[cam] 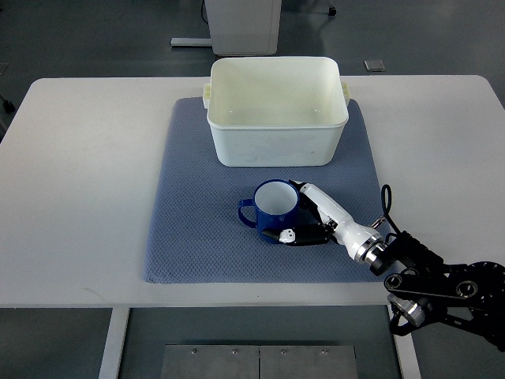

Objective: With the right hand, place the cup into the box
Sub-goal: 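Lift the blue mug off the mat with the right hand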

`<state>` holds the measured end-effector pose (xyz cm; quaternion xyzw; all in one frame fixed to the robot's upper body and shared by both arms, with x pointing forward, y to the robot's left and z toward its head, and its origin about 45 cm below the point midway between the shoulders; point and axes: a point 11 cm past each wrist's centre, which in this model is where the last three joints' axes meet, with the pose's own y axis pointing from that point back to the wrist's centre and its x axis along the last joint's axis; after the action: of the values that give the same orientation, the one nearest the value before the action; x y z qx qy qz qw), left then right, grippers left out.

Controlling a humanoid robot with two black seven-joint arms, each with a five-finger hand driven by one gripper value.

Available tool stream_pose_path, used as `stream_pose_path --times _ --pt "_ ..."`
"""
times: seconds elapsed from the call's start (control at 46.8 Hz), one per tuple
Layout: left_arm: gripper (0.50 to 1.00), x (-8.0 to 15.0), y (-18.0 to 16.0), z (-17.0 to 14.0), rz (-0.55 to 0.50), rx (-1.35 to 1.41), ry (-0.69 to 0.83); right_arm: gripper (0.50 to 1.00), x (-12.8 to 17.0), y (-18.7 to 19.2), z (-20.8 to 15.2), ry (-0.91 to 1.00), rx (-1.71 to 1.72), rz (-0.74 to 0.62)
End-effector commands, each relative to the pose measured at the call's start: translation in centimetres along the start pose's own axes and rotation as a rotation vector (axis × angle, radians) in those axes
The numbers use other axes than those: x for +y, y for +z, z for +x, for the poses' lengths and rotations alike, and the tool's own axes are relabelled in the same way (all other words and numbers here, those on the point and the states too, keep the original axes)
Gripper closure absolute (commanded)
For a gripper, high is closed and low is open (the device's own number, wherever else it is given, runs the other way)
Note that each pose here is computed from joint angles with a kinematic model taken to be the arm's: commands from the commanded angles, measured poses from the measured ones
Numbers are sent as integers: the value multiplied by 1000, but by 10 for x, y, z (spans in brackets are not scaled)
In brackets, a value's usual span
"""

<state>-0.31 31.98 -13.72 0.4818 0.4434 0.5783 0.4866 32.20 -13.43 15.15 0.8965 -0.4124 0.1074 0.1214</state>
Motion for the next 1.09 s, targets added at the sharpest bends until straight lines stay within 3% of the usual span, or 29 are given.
stream_pose_path --times 0.0,1.069 --pt "500 0 0 0 0 0 1 1000 0 0 0 -4 4 2" --pt "500 0 0 0 0 0 0 1000 -1 -12 2 -7 2 57"
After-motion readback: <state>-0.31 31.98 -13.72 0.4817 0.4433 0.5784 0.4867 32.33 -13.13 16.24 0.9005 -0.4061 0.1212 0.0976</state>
